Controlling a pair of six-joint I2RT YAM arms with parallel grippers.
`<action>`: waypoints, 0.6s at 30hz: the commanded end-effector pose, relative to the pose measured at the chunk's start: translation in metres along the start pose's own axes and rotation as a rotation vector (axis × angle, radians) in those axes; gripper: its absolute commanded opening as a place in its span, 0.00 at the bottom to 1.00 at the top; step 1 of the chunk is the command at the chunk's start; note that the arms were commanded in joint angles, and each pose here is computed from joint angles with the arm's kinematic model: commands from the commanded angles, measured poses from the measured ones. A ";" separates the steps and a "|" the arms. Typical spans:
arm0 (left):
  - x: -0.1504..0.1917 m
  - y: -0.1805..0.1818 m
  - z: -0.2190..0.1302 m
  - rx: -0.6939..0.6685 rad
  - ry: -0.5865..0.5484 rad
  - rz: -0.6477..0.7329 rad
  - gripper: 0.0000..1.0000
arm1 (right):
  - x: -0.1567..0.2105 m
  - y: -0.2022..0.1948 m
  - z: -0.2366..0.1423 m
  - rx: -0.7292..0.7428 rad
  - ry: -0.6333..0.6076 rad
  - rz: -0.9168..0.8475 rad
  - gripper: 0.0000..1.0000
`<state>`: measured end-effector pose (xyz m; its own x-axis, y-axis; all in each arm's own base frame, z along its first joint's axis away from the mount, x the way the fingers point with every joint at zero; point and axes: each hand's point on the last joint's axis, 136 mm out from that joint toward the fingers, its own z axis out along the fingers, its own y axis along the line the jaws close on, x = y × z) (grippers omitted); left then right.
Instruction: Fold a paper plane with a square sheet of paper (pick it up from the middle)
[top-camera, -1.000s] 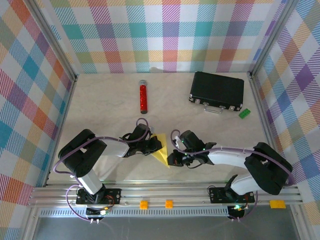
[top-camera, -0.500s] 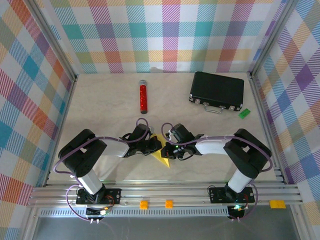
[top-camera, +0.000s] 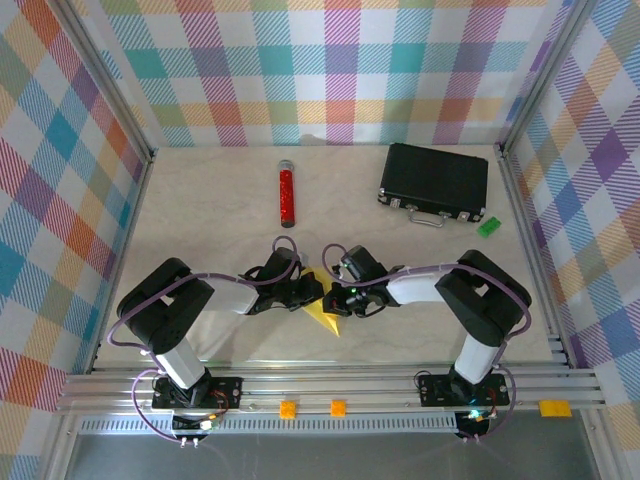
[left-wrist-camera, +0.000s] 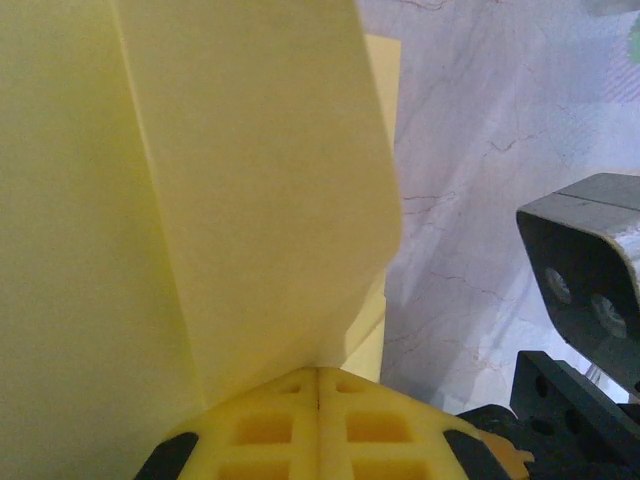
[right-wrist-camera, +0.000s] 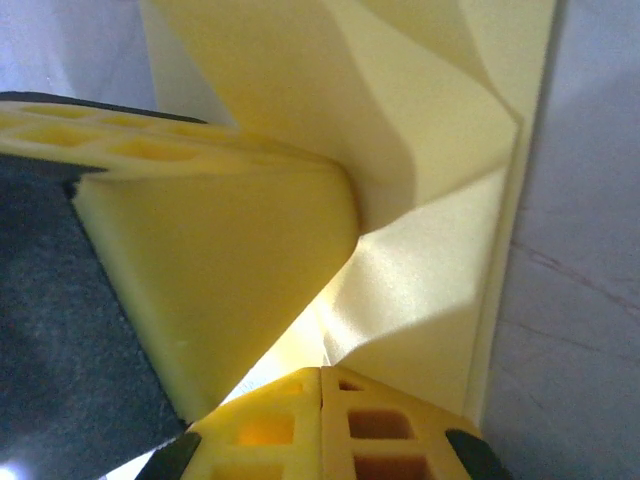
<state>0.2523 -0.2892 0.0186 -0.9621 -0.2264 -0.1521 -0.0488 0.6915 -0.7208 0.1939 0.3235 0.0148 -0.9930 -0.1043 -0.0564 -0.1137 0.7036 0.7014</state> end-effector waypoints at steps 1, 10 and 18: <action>0.019 0.043 0.005 -0.160 0.056 -0.032 0.00 | 0.023 -0.033 0.002 0.081 0.044 0.068 0.02; 0.006 0.013 -0.002 -0.076 0.029 0.021 0.00 | 0.035 -0.041 0.000 0.017 0.065 0.098 0.00; -0.005 -0.031 -0.021 0.039 -0.023 0.100 0.03 | 0.036 -0.043 -0.002 0.043 0.095 0.094 0.00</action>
<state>0.2504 -0.2882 0.0363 -0.9635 -0.1916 -0.1868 -0.0011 0.7010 -0.7132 0.1871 0.3147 0.0151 -0.9934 -0.0992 -0.0572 -0.1077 0.6394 0.7613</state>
